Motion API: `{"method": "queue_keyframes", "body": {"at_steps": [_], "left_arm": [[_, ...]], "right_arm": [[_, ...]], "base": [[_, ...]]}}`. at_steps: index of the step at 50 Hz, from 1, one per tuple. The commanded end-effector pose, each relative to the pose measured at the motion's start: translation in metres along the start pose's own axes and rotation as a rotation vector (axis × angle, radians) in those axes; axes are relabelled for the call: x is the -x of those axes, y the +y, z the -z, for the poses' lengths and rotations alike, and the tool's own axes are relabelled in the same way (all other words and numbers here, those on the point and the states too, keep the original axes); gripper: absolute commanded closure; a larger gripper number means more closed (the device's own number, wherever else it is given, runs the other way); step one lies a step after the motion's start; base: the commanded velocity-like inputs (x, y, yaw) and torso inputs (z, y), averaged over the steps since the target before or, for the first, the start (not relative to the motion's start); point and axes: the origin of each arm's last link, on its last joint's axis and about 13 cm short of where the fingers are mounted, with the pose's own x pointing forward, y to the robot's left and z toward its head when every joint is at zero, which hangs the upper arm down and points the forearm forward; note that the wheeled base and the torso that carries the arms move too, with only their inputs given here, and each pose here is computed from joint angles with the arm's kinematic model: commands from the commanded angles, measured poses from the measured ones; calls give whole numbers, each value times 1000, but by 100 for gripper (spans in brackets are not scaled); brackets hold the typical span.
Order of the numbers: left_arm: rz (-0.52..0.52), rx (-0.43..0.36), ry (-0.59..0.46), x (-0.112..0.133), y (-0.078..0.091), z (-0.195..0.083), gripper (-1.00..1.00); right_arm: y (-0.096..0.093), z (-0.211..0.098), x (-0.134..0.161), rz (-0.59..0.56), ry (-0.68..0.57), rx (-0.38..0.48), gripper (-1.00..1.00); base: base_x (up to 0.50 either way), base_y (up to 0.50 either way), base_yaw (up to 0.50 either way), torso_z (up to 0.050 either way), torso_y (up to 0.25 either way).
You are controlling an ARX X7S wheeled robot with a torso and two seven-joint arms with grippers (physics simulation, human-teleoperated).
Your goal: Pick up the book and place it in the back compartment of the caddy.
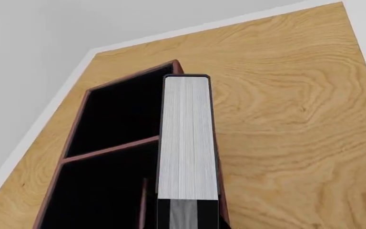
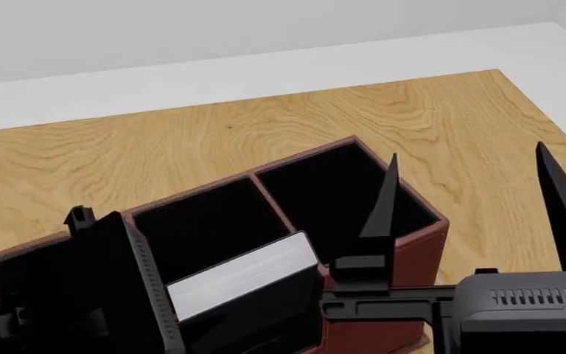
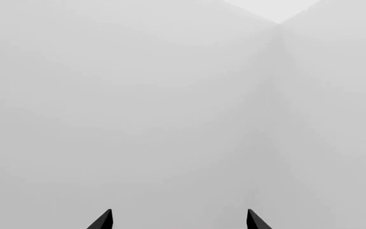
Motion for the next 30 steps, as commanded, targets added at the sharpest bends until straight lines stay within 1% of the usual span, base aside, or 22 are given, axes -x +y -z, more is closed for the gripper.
{"method": "queue_keyframes", "body": {"at_steps": [1, 11, 21, 25, 30], "left_arm": [[-79, -8, -6, -1, 7, 3, 100], [-81, 2, 2, -7, 8, 10, 100], [-61, 5, -7, -12, 5, 13, 100], [-59, 7, -8, -13, 6, 15, 100], [-60, 10, -5, -18, 5, 21, 100]], "right_arm": [[1, 0, -1, -6, 2, 1, -100], [2, 1, -1, -10, 5, 2, -100], [2, 1, -1, -8, 5, 1, -100], [2, 1, -1, -7, 5, 2, -100], [3, 1, -2, -9, 7, 2, -100]], "base": [[0, 0, 0, 0, 0], [0, 0, 0, 0, 1], [0, 0, 0, 0, 2], [0, 0, 0, 0, 0], [0, 0, 0, 2, 2]]}}
